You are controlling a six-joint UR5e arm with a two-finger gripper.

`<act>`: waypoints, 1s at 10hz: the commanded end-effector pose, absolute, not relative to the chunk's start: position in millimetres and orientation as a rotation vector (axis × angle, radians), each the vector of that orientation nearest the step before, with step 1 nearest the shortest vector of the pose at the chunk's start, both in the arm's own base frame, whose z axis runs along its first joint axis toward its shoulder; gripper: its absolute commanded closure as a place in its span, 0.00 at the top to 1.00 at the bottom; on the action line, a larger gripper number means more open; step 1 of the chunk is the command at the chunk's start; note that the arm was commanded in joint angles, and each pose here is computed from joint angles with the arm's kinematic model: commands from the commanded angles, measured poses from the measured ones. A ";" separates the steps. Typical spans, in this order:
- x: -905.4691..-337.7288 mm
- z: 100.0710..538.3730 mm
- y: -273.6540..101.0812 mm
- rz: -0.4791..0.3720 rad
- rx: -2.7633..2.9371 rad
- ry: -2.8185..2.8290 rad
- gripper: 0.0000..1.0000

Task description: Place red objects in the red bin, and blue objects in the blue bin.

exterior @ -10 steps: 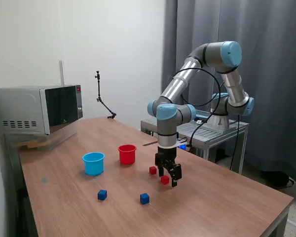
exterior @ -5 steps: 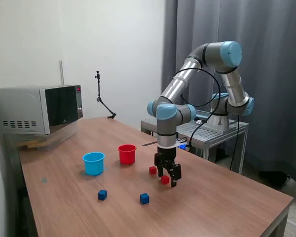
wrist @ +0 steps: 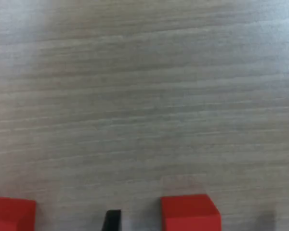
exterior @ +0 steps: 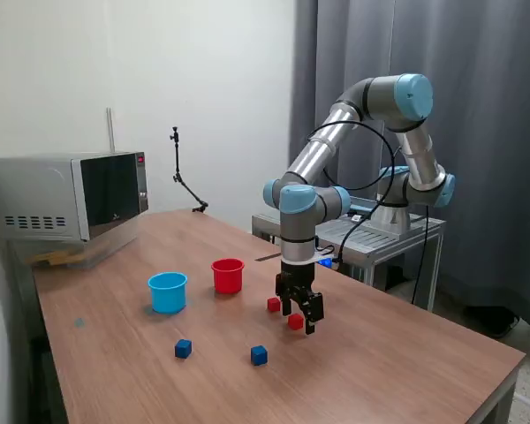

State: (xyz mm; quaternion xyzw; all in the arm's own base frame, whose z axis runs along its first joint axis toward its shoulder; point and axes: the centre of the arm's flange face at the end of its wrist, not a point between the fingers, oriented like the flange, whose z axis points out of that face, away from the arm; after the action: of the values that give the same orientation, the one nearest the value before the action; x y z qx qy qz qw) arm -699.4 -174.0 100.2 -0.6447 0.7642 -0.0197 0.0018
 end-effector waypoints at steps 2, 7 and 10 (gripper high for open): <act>-698.5 99.2 -173.9 -0.064 -2.022 2.396 1.00; -698.5 99.2 -173.9 -0.064 -2.022 2.396 0.00; -697.7 99.2 -177.0 -0.062 -2.027 2.391 0.00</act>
State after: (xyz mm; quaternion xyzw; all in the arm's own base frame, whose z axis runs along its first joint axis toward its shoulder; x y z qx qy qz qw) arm -698.3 -175.2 99.7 -0.6455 0.7635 -0.0198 0.0027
